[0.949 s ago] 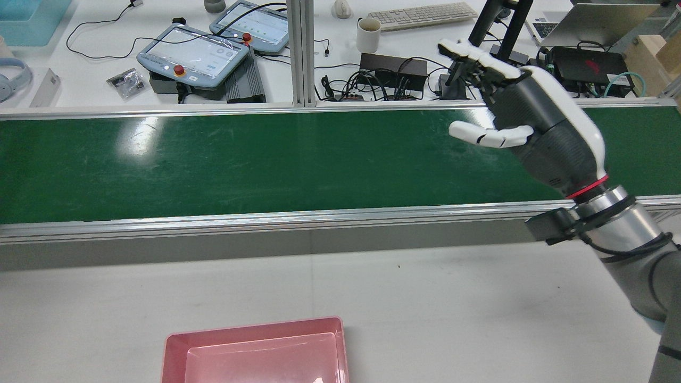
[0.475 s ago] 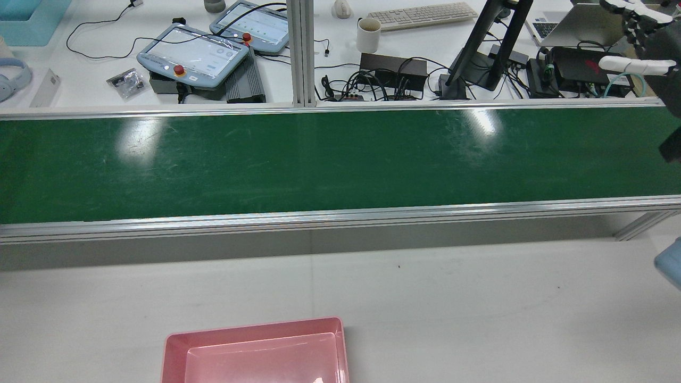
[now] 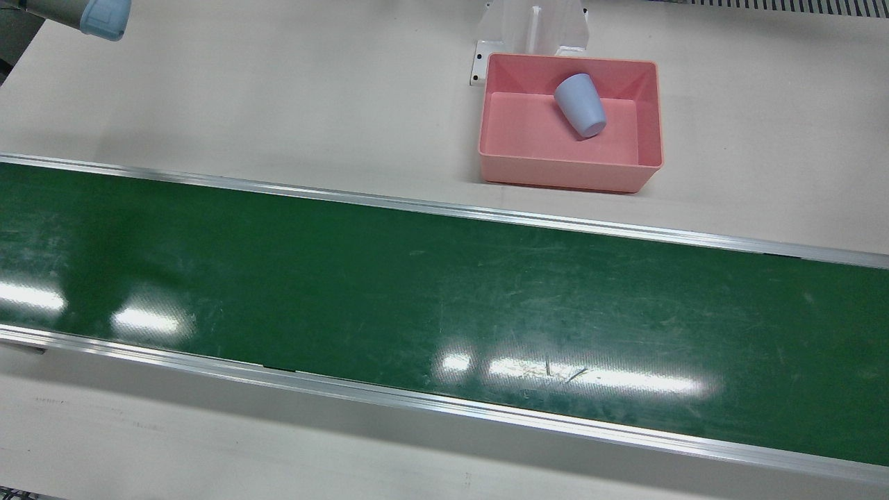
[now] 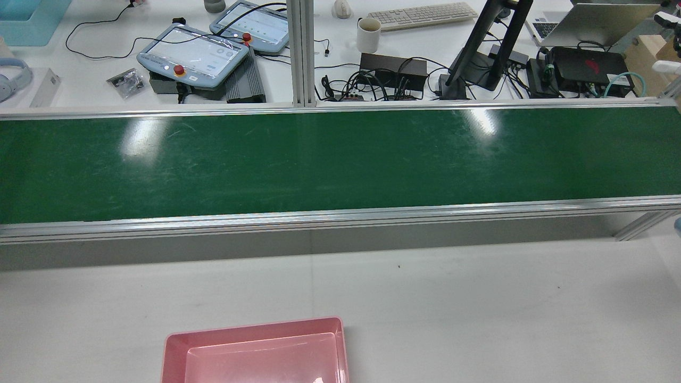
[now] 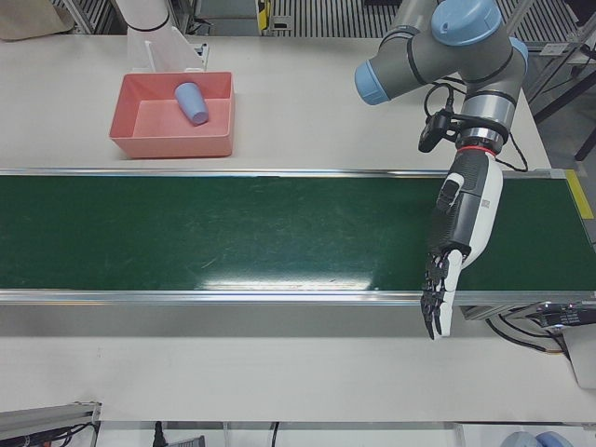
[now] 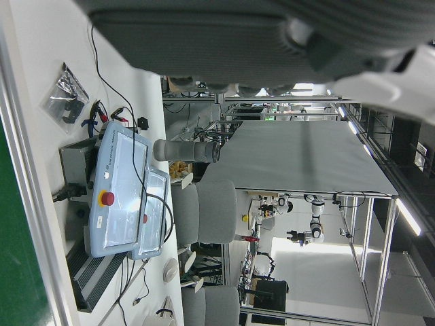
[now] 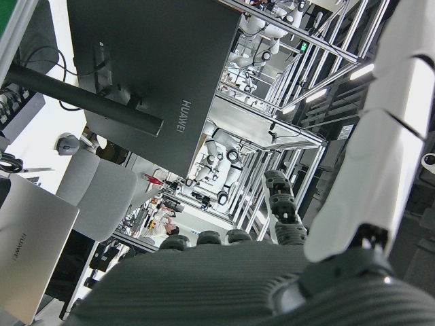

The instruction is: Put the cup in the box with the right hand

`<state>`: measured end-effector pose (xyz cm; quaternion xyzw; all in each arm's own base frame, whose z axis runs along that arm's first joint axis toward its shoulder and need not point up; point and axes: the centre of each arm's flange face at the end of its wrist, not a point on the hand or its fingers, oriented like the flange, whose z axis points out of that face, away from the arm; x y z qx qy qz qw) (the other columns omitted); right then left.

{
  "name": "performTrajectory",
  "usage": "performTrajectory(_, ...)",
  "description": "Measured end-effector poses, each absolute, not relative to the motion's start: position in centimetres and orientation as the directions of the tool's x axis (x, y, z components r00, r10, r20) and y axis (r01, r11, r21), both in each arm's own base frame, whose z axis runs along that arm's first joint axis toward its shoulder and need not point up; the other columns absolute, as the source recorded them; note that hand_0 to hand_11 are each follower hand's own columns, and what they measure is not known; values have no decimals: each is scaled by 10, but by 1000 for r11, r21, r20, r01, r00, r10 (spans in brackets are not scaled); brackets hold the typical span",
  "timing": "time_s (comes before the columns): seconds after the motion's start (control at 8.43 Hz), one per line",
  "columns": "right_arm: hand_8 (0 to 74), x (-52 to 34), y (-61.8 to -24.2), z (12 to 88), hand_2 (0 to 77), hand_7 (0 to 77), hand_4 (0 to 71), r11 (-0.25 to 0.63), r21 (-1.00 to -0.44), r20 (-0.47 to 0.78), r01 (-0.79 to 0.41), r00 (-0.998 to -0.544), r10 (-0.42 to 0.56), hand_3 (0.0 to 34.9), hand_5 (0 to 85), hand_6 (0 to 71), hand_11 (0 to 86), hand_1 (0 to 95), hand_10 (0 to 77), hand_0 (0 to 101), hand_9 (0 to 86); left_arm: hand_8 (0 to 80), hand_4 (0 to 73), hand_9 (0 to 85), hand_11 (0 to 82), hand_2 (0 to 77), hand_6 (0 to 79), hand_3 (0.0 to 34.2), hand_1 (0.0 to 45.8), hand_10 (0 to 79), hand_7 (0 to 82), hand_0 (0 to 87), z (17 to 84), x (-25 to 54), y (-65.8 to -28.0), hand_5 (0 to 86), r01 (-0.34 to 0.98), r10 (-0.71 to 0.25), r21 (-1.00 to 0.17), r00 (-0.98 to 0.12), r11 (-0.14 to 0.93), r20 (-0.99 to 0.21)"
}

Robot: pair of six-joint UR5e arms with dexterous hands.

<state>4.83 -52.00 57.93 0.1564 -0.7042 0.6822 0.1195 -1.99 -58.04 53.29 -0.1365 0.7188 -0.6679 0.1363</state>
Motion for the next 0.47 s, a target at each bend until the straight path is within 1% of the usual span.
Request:
performTrajectory(0.12,5,48,-520,589,55,16,11,10,-931,364,-365,-931,-39,0,38,5,11,164,5,471,5,0,0,0,0,5,0,0,5,0,0,0,533,-20,-580,0,-14,-378,-997,-926,70,-14)
performTrajectory(0.24,5,48,-520,596,98,16,11,3,-935,354,-354,-935,-21,0,38,5,11,164,5,471,5,0,0,5,0,5,0,0,5,0,0,0,533,-20,-580,0,-14,-378,-997,-926,70,-13)
performTrajectory(0.36,5,47,-520,598,164,16,11,3,-939,344,-344,-939,-9,0,49,5,11,213,5,471,5,0,0,5,0,5,0,0,5,0,0,0,533,-20,-580,0,-14,-378,-997,-926,70,-13)
performTrajectory(0.47,5,45,-520,597,185,16,11,10,-944,330,-330,-944,5,6,49,5,11,202,5,471,5,0,0,5,0,5,0,0,5,0,0,0,533,-20,-580,0,-14,-378,-997,-926,70,-13)
